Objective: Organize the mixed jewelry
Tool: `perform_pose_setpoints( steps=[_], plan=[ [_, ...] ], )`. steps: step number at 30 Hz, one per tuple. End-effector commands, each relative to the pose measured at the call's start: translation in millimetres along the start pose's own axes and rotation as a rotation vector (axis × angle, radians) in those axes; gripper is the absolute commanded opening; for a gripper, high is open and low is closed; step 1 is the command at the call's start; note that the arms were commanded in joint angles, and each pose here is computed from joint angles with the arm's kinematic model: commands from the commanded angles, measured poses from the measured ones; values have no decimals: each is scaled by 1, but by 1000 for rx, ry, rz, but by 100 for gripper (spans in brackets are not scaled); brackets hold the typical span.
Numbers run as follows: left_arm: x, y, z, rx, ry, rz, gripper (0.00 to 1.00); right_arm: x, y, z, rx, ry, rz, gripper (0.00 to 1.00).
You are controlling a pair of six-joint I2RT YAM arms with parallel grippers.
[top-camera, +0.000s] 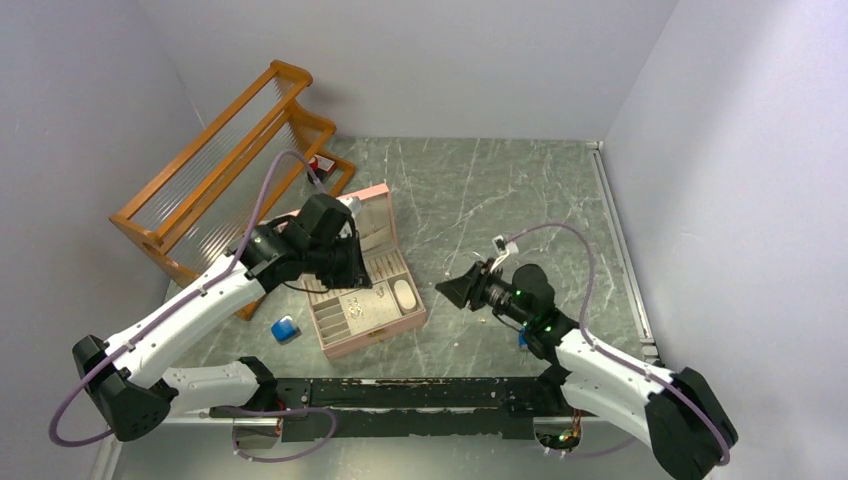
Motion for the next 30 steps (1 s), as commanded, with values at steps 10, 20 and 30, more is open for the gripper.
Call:
perform_pose_setpoints(
  steps=[10,20,30],
  plan=[
    [14,-37,20,-380,-41,-97,5,56,-10,-12,170,-326,97,45],
    [9,-69,23,-472,-75,-123,5,54,-8,-8,157,-277,58,45],
    [6,-87,27,-514,-92,-151,5,56,-7,0,137,-234,38,45]
  ],
)
Point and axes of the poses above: each gripper's point midway between its finger pads, its own y axis back along the fingers, its own z axis along the line the jaws close on, x = y × z, the point moved 9 cm from there along y, back along the fingers, and after that the axes turned 15 degrees about y, right-handed, at the moved point
